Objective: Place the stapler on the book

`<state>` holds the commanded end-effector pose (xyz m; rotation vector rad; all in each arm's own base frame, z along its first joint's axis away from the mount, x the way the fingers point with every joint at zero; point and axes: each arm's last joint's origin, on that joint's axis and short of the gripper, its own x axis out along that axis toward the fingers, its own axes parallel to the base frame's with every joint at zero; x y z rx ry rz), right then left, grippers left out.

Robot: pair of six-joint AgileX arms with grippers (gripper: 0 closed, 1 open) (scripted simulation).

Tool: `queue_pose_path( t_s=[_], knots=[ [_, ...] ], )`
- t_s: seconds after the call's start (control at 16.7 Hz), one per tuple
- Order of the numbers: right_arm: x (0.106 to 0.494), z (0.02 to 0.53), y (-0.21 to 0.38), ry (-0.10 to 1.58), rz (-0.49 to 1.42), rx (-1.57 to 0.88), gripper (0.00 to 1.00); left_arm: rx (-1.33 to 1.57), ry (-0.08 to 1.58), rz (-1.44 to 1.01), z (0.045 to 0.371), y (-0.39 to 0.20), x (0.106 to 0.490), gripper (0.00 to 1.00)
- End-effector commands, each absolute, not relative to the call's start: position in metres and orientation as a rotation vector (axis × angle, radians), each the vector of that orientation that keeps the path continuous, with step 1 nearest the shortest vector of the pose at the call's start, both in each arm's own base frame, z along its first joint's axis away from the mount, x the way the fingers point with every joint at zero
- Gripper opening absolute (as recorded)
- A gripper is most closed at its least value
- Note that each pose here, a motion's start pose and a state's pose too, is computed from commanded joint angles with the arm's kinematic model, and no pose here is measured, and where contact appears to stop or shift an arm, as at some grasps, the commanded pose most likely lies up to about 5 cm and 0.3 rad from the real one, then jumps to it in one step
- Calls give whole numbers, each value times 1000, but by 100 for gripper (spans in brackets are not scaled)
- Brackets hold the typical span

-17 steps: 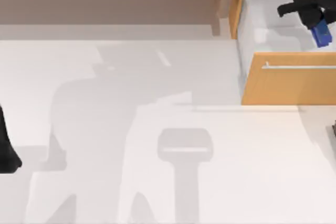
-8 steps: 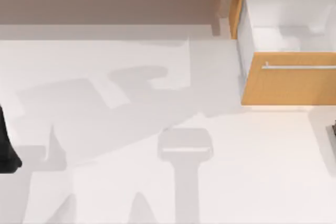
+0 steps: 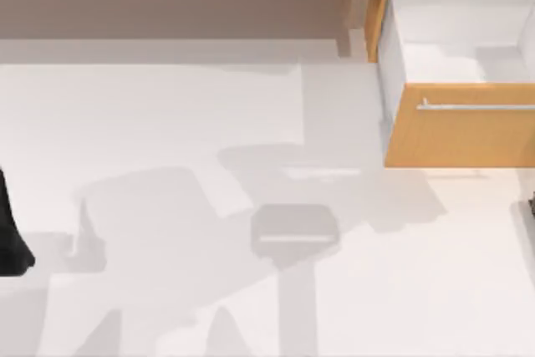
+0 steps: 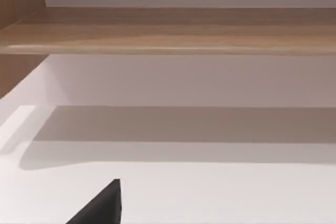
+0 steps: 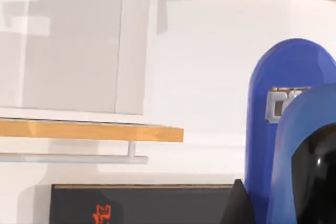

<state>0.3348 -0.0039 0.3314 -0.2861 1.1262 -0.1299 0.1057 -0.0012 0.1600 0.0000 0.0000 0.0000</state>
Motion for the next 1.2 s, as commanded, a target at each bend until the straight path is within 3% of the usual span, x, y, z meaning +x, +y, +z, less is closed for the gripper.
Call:
queue_pose_path(
  t_s=[0.66,1.2],
  knots=[
    [288,192,-62,1463,-29,-39,0,0,0,0,160,-1,106,100],
    [285,182,-66,1467,-19,-4,0,0,0,0,160,-1,106,100]
  ],
)
